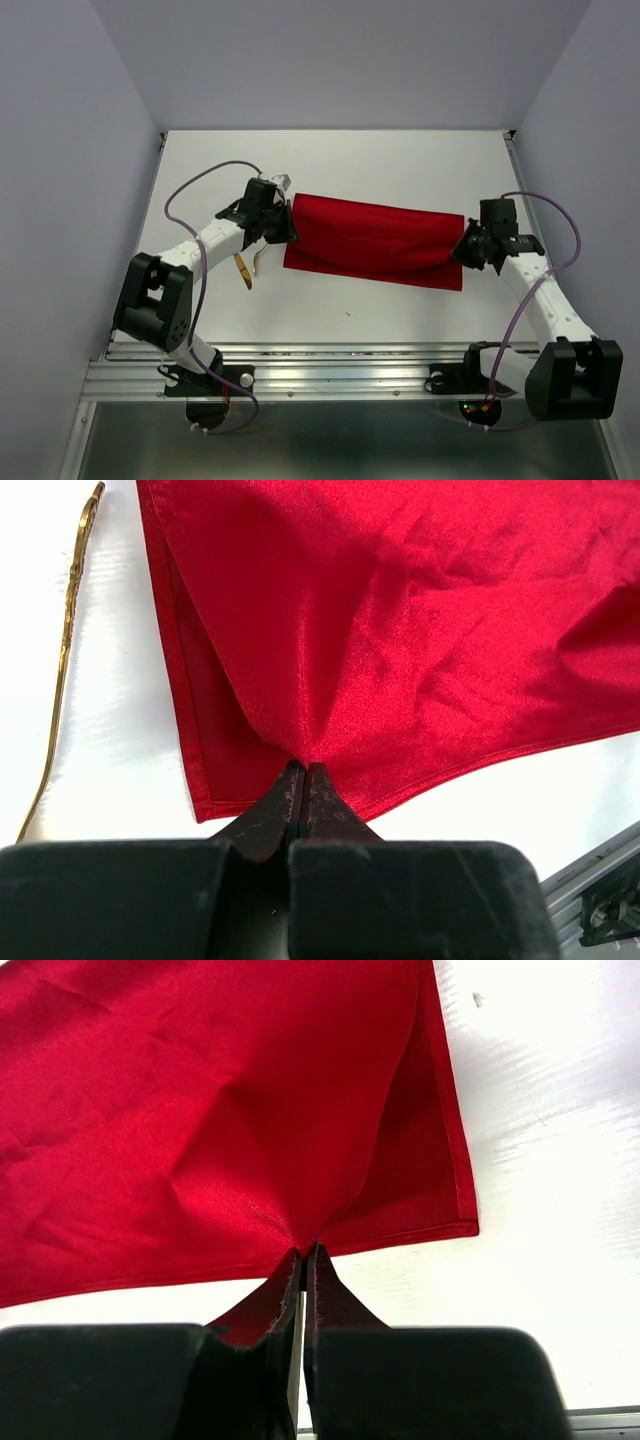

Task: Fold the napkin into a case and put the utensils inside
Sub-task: Fold and flatten the napkin at the center of the board.

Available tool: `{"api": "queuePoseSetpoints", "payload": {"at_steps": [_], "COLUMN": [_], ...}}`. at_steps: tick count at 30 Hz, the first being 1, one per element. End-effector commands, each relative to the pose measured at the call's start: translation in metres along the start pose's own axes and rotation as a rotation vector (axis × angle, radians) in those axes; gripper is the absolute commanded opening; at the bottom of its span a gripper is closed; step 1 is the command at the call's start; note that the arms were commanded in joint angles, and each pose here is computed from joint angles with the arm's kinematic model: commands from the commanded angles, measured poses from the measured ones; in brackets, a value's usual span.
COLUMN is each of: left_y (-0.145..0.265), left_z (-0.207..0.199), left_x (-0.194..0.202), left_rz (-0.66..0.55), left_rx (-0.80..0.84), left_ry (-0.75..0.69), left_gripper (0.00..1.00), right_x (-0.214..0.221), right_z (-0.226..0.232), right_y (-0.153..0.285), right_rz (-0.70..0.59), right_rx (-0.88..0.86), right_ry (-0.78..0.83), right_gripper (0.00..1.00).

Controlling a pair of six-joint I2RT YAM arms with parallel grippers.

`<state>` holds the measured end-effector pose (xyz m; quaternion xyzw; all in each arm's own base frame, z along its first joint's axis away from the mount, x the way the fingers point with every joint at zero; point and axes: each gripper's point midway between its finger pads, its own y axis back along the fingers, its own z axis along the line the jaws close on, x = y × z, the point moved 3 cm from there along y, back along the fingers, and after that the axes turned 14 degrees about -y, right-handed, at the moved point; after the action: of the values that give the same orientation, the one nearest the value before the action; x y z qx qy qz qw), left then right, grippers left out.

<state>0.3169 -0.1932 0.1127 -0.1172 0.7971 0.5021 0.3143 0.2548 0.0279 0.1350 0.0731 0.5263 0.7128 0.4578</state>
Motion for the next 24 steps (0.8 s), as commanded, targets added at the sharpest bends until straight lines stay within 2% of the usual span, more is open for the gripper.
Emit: {"api": "queuePoseSetpoints", "payload": {"at_steps": [1, 11, 19, 24], "left_y": [0.018, 0.028, 0.017, 0.011], "left_z": [-0.008, -0.009, -0.005, -0.006], "left_x": [-0.015, -0.010, 0.011, 0.016], "left_rz": [-0.088, -0.092, -0.051, -0.033], "left_rx": [0.021, 0.021, 0.028, 0.033], "left_ry": [-0.013, -0.011, 0.014, 0.015], "left_gripper": [0.00, 0.00, 0.00, 0.00], "right_x": [0.000, 0.002, 0.020, 0.017], "right_z": [0.002, -0.001, -0.015, -0.025], "right_y": [0.010, 0.024, 0.006, 0.000], "right_rz": [-0.011, -0.016, 0.038, -0.004], "right_rx": [-0.025, -0.020, 0.029, 0.084], "right_ry": [-0.020, -0.032, -0.123, -0.142], "right_gripper": [0.01, 0.01, 0.01, 0.01]}}
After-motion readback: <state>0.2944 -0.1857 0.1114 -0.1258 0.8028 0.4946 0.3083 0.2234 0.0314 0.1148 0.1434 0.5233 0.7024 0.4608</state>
